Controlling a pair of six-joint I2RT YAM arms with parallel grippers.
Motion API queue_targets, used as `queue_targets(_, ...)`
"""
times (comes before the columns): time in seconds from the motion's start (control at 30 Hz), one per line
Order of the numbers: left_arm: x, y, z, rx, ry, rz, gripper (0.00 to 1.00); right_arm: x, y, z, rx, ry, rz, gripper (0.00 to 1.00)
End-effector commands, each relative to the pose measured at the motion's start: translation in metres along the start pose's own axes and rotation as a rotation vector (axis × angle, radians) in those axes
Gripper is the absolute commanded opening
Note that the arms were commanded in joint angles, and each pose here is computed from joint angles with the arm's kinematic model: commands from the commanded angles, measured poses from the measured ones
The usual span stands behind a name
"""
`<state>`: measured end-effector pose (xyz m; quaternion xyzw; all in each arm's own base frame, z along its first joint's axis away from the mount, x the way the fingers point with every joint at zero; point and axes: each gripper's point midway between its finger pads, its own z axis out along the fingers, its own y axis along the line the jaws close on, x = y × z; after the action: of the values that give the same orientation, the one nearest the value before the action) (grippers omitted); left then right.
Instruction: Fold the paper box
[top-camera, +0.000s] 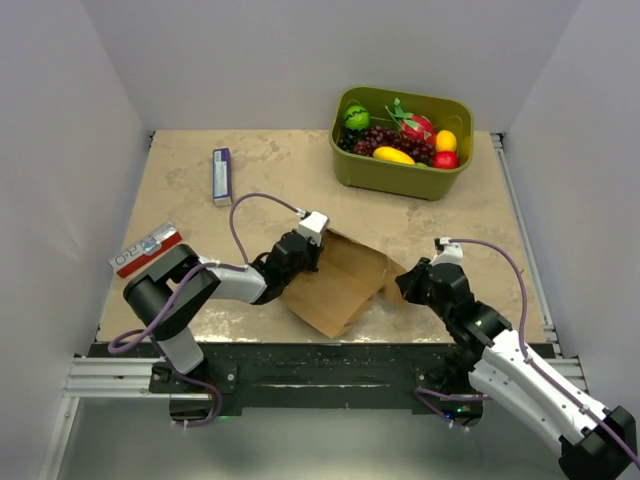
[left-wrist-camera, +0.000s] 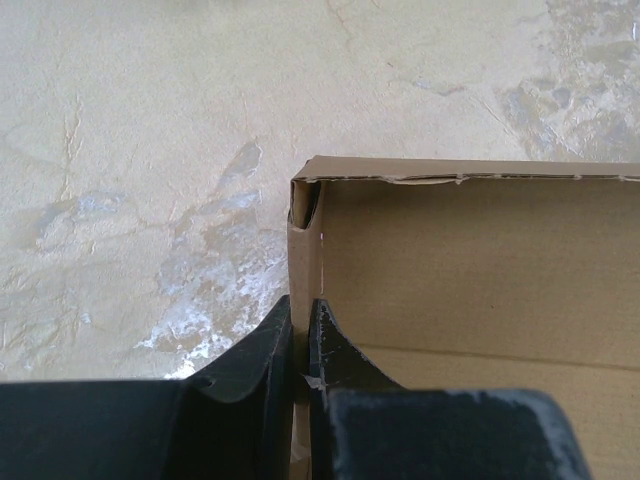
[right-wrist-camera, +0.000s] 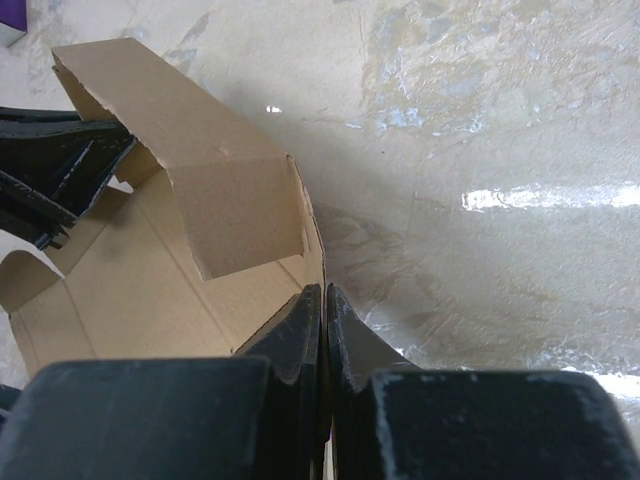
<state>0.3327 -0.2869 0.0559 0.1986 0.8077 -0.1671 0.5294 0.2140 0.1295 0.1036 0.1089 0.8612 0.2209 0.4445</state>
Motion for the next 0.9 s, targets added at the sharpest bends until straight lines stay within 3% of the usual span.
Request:
queue_targets(0.0, 0.008, 0.041, 0.000, -0.224, 0.023, 0.018, 0.08, -0.010, 0.001, -0.002, 0.004, -0.040, 0.000, 0.02)
queue_targets(0.17, 0.009, 0.035, 0.000, -0.208, 0.018, 0.011, 0.08, -0.010, 0.001, -0.002, 0.006, -0.037, 0.001, 0.02)
queue_targets(0.37, 0.009, -0.004, -0.003, -0.058, -0.023, -0.048, 0.11, -0.010, 0.002, -0.002, 0.003, -0.037, 0.000, 0.06)
queue_targets(0.47, 0.015, 0.002, -0.006, -0.092, -0.020, -0.050, 0.11, -0.011, 0.004, -0.004, -0.003, -0.037, 0.003, 0.20)
queue_targets(0.63, 0.025, 0.014, -0.016, -0.123, -0.031, -0.001, 0.11, -0.025, 0.009, -0.015, -0.008, -0.063, 0.008, 0.55)
queue_targets(0.73, 0.026, 0.022, -0.025, -0.145, -0.062, -0.004, 0.11, -0.035, 0.015, -0.021, -0.018, -0.077, 0.010, 0.68)
queue_targets(0.87, 0.025, 0.026, -0.033, -0.162, -0.105, -0.010, 0.12, -0.040, 0.021, -0.024, -0.035, -0.081, 0.012, 0.75)
